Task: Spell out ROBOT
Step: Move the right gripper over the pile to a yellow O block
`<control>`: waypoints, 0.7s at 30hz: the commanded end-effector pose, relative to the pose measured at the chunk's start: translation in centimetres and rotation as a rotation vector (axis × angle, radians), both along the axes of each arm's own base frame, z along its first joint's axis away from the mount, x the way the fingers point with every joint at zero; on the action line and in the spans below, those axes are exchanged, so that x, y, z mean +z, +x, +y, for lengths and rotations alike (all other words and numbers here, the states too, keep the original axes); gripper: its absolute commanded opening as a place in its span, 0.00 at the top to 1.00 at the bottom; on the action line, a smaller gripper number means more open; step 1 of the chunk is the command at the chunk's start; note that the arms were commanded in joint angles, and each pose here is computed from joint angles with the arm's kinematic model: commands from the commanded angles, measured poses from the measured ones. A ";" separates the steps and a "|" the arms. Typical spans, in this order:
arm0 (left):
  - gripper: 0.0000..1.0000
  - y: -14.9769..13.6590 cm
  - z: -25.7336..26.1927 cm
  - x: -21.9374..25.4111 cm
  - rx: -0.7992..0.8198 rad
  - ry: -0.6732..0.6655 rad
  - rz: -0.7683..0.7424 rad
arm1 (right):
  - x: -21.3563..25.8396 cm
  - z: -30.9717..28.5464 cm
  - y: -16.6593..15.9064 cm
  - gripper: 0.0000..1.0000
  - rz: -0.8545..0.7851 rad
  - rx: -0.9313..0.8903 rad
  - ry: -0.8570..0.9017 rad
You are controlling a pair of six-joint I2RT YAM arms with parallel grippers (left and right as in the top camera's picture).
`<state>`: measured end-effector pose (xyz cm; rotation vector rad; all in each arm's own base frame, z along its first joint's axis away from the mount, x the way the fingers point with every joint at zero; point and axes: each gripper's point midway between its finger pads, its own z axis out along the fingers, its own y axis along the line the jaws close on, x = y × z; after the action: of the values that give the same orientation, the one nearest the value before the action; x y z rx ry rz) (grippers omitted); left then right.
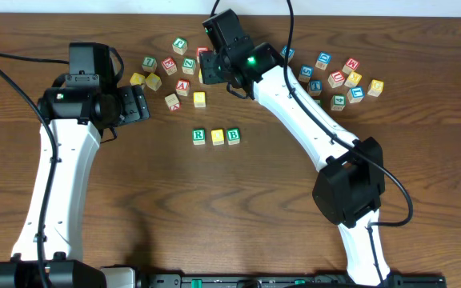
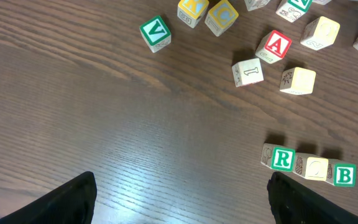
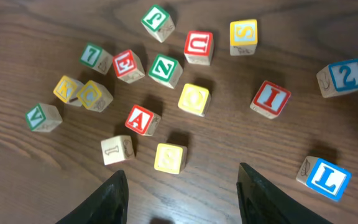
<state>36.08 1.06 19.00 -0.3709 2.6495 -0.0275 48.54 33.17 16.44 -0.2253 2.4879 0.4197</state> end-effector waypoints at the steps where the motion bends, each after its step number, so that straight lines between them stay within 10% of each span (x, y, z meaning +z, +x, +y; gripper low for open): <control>1: 0.13 0.2 0.1 0.3 0.015 -0.005 -0.003 | 1.3 -1.6 0.3 0.50 0.010 -0.033 0.015; 21: 0.13 0.2 0.1 0.2 0.015 -0.005 -0.001 | 1.7 -17.1 -1.4 0.50 0.244 -0.232 -0.138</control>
<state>35.97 1.06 18.95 -0.3715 2.6544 -0.0267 47.12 17.29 16.65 0.0705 2.7643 0.1958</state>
